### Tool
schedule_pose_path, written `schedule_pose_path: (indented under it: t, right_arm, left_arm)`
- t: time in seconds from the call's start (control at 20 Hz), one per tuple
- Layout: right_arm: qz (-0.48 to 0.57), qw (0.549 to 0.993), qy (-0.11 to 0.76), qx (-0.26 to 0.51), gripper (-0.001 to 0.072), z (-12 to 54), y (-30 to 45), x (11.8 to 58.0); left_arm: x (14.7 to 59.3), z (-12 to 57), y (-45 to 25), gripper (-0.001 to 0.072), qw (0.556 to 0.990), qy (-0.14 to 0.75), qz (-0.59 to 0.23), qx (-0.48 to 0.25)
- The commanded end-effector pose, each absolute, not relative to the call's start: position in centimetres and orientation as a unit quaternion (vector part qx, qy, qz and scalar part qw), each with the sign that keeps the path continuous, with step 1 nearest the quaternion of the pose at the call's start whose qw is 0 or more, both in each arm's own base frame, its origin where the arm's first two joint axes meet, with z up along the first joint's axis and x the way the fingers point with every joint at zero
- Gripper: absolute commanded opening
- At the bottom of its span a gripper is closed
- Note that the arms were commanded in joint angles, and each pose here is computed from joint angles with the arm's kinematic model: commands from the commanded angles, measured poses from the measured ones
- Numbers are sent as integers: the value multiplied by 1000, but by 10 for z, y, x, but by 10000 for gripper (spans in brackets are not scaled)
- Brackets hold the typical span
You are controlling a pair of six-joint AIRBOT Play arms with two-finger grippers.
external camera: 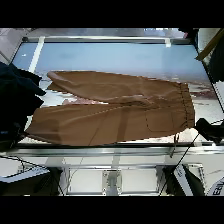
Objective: Fold the clothes and pants, and hang the long-sleeved shirts on hangers.
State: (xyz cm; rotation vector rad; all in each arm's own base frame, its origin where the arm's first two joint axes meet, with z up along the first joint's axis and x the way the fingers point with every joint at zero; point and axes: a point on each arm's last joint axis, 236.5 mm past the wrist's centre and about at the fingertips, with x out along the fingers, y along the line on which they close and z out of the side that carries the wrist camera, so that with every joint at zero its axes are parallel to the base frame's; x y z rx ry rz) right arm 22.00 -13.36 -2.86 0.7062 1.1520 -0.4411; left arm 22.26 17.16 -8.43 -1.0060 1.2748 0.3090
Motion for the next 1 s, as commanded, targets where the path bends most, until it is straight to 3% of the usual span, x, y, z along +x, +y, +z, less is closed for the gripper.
schedule_pose_path:
  t: [0.0,0.25,0.55,0.6,0.75,0.95]
  right_arm:
    - [-172,733,501,426,314,-69,-110,247]
    - [-224,752,485,387,315,-80,-145,247]
    - [-223,691,534,432,295,-110,-136,167]
    - [-221,702,507,449,202,-103,-140,172]
    - [-219,749,432,452,198,-72,-169,199]
    - [-249,763,398,444,197,-42,-200,210]
  left_arm:
    - [223,-83,173,16,680,566,139,-445]
    - [222,-83,171,16,678,568,136,-446]
    - [221,-83,169,15,675,572,133,-448]
    - [221,-83,169,16,675,572,133,-447]
    - [221,-83,169,16,675,572,133,-448]
    - [221,-83,169,16,675,572,133,-448]
